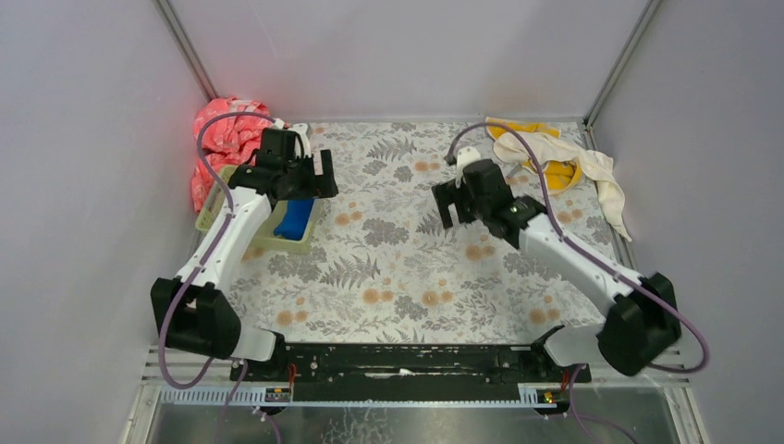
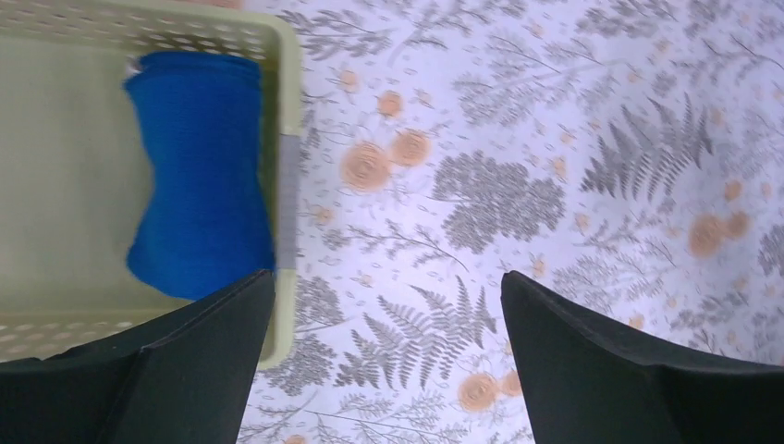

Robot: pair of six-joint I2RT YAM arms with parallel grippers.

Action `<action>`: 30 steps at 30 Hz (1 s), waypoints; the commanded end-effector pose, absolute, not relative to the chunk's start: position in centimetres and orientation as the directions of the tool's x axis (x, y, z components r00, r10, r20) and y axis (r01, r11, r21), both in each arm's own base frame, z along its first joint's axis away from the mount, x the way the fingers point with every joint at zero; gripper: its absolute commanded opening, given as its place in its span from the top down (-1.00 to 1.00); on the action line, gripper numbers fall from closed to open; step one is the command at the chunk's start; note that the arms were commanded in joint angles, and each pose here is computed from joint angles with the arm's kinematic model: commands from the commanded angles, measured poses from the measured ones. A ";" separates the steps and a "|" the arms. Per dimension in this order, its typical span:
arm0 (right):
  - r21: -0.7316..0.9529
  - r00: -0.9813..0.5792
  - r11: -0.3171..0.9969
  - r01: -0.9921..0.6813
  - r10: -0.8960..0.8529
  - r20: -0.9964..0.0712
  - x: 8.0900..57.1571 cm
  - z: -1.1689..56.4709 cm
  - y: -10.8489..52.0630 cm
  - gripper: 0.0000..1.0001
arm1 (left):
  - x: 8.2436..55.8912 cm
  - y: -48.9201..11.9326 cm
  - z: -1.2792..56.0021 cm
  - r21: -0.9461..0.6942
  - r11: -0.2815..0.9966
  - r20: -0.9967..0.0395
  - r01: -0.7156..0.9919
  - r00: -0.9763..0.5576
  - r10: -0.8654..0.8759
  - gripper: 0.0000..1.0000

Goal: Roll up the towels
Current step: Pick up the towel at the corner of the board.

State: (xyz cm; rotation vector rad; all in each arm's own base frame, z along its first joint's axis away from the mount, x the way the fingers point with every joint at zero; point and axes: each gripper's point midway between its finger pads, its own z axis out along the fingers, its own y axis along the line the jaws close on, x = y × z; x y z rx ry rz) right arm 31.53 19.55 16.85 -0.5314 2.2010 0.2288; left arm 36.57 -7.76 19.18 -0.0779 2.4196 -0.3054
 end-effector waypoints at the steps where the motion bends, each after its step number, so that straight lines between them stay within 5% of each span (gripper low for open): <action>1: -0.188 -0.570 0.964 -0.190 -0.265 -0.778 37.7 17.1 13.2 -0.92 | 36.2 -9.6 19.9 -0.279 0.959 -0.690 0.054 -0.706 -0.161 -0.86; 14: -0.240 -0.588 0.943 0.231 -0.062 -0.807 53.4 14.3 -3.7 -0.64 | 33.7 -8.9 19.6 -0.207 0.977 -0.772 0.048 -0.621 -0.133 -0.92; 25: -0.275 -0.674 0.945 0.178 -0.086 -0.733 59.4 6.9 -9.7 -0.29 | 34.2 -8.2 18.1 -0.168 0.986 -0.754 0.017 -0.646 -0.118 -0.93; 30: -0.290 -0.658 0.939 0.185 -0.101 -0.746 60.1 7.7 -10.8 0.36 | 34.4 -8.2 17.6 -0.159 0.987 -0.746 0.012 -0.656 -0.112 -0.93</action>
